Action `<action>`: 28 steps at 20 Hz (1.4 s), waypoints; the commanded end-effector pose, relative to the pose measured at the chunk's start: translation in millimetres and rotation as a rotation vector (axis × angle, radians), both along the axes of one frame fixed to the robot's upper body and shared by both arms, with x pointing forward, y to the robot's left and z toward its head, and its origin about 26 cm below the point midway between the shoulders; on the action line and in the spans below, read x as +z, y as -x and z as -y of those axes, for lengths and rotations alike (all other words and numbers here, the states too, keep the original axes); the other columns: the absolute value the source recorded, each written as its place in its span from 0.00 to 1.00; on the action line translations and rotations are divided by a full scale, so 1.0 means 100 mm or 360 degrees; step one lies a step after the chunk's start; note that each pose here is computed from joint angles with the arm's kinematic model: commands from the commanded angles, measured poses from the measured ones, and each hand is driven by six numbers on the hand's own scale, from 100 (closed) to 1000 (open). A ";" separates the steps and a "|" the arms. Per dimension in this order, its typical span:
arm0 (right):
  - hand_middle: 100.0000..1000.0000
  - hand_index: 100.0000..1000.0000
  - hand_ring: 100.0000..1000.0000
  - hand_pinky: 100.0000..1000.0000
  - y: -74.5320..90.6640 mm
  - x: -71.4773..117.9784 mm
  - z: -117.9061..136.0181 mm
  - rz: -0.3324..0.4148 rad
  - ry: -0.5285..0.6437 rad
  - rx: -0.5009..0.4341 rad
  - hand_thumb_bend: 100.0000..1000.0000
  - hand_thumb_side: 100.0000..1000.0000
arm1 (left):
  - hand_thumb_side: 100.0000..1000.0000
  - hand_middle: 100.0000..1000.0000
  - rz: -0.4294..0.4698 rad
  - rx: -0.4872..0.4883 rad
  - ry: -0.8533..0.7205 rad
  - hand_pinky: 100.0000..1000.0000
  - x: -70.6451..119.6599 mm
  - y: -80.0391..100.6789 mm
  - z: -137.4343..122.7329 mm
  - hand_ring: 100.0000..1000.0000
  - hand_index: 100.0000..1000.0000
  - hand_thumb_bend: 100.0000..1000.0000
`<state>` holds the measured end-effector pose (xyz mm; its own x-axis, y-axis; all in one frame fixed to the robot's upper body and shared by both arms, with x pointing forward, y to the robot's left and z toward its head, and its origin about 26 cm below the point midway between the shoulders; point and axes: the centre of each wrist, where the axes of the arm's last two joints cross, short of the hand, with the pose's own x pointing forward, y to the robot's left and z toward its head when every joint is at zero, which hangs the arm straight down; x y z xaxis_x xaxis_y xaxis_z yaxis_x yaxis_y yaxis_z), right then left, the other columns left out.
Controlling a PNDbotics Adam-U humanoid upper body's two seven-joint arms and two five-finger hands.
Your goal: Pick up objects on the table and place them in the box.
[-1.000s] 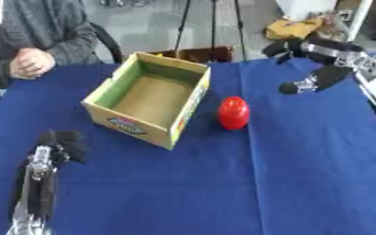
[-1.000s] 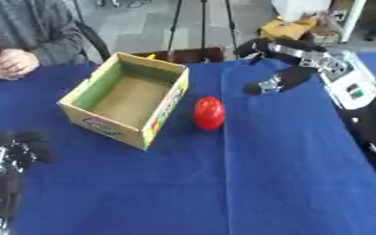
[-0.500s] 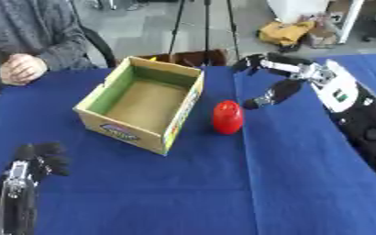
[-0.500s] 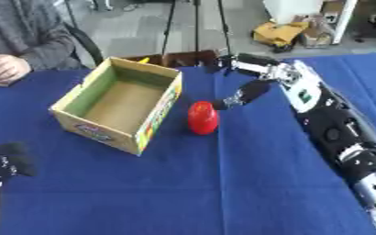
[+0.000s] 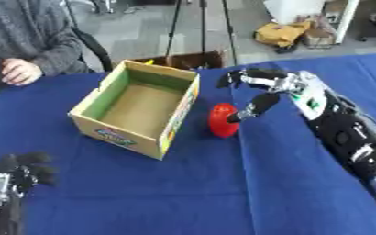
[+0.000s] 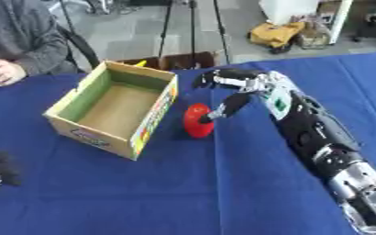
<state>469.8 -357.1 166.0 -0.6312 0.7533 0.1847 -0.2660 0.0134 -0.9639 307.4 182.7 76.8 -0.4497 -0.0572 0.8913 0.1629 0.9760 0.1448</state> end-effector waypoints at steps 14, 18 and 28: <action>0.76 0.80 0.60 0.51 -0.04 -0.12 -0.05 -0.0048 0.0161 0.0127 0.54 0.58 | 1.00 0.54 0.0051 -0.0039 0.0015 0.43 0.10 -0.01 0.03 0.50 0.66 0.26; 0.67 0.73 0.47 0.34 -0.05 -0.17 -0.09 -0.0064 0.0167 0.0150 0.51 0.53 | 1.00 0.54 0.0050 -0.0039 0.0017 0.43 0.10 -0.01 0.04 0.50 0.66 0.26; 0.51 0.68 0.36 0.17 -0.07 0.02 -0.15 0.0019 0.0097 0.0196 0.48 0.43 | 1.00 0.53 0.0052 -0.0025 0.0020 0.43 0.09 -0.01 0.02 0.49 0.67 0.26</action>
